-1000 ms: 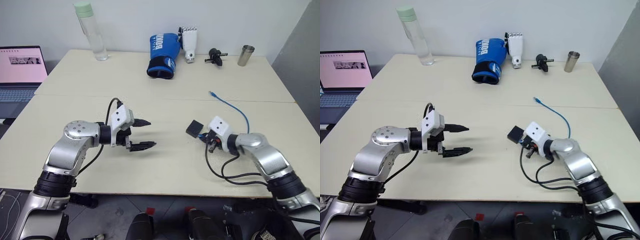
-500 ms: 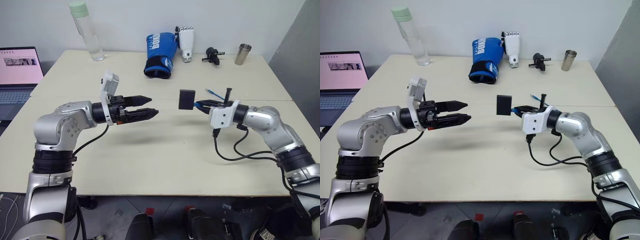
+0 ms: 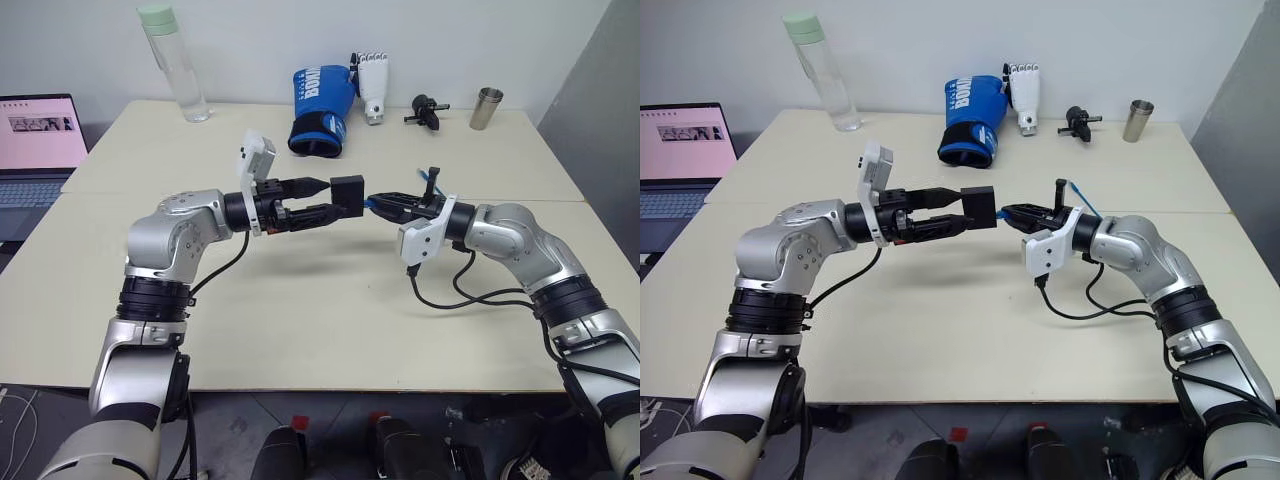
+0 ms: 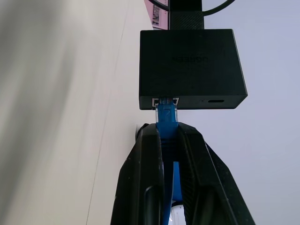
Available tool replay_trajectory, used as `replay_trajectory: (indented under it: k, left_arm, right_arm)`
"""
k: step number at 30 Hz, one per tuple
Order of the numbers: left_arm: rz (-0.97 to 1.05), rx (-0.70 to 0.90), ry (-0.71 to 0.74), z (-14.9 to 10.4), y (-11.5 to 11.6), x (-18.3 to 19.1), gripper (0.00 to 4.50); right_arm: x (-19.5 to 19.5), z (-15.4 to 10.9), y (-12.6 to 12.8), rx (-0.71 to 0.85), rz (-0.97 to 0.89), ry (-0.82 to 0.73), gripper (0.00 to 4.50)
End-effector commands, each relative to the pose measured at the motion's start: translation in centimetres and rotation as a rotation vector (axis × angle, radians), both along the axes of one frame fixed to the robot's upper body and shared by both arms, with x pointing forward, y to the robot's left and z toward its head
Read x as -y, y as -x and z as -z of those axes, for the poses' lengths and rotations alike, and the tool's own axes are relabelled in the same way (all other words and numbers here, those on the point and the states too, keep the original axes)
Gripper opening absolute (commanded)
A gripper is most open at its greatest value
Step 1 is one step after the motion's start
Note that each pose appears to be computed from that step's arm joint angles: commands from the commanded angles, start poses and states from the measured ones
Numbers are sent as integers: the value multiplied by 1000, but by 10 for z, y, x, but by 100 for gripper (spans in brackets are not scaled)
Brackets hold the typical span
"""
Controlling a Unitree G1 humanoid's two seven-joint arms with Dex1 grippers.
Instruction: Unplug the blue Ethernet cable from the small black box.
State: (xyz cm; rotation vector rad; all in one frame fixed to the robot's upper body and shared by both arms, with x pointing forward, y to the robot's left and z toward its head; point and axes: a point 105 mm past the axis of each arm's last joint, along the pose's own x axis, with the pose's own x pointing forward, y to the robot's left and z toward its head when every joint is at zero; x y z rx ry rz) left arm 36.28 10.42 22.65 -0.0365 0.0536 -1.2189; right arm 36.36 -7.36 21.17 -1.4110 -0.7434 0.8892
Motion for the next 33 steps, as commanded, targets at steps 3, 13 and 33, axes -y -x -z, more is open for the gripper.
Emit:
replay_trajectory:
  k: [3, 13, 33]
  left_arm:
    - [2, 79, 17, -17, -4, 5, 372]
    - [37, 70, 18, -14, -2, 13, 149]
    - [56, 16, 7, -21, -5, -2, 78]
  right_arm:
    - [-4, -26, 1, 76, -14, -39, 15]
    - [-10, -32, 4, 100, -39, -45, 15]
    - [-3, -36, 6, -268, 10, -138, 275]
